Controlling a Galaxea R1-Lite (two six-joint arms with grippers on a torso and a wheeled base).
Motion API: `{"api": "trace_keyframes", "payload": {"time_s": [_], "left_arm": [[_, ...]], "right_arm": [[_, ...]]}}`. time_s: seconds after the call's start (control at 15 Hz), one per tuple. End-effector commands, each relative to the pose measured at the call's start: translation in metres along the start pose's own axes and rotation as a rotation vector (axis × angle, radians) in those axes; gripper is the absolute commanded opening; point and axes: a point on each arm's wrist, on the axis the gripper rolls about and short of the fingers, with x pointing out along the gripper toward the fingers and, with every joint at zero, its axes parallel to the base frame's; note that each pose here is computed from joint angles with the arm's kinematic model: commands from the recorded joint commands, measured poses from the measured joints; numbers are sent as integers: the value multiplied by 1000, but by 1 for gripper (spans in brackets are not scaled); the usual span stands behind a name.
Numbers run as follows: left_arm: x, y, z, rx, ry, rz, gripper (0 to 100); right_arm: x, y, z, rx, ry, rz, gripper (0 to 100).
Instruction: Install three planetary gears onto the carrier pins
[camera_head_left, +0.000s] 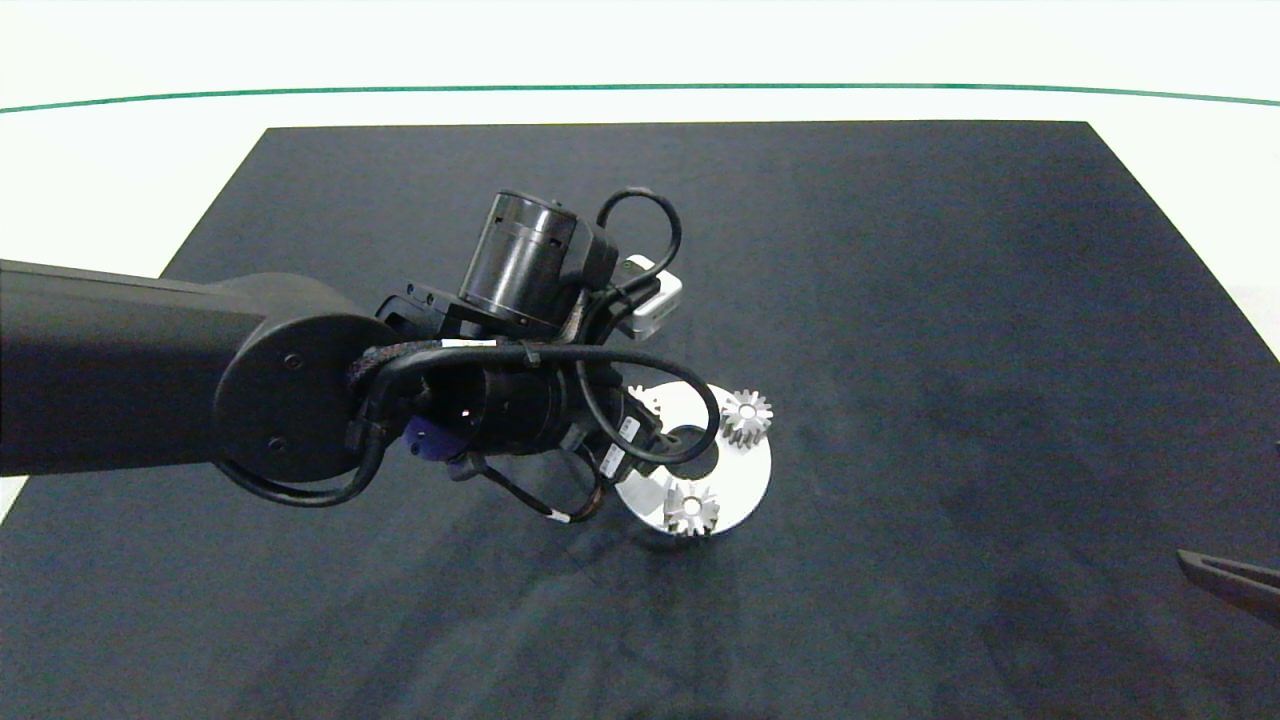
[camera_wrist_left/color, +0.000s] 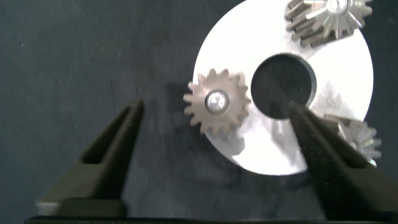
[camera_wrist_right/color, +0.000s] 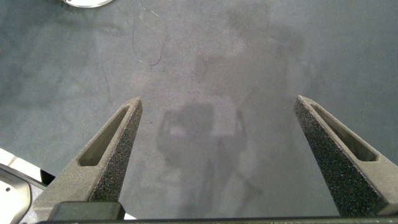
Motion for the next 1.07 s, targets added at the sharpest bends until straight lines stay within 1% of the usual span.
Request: {"api": "trace_keyframes", "payload": {"time_s": [0.07,0.13,0.2,0.33,0.47,0.53,0.67,0.73,0.8,0.93,1.0,1.07], "left_arm": [[-26,4,-7,-4,-12,6,100],[-34,5,-12,-4,-15,8,100],[-44,13,-12,-14,-31,30,100],[-58,31,-15,-7,-42,81,100],[-73,43,-23,-22,-16,113,100],[-86,52,-33,-36,8,142,100],[-111,67,-55,-66,28,212,100],[-126,74,-69,-97,40,259,100],[-141,77,-88,-129,56,298,100],[-178,73,-124,-195,43,362,100],[-192,69,-138,-224,34,399,100],[-200,66,-146,-242,29,431,100]], "right_arm": [[0,0,0,-2,1,0,100],[0,0,0,-2,1,0,100],[0,0,0,-2,0,0,100],[-2,0,0,-1,-3,-1,100],[-2,0,-1,-1,-5,-1,100],[-3,0,-1,-1,-6,-2,100],[-3,0,-1,-1,-6,-2,100],[-2,0,-1,-1,-2,-1,100],[0,0,-2,-2,6,1,100],[0,1,-4,-2,10,2,100],[-2,1,-5,1,5,-1,100],[-2,1,-6,1,5,-4,100]]}}
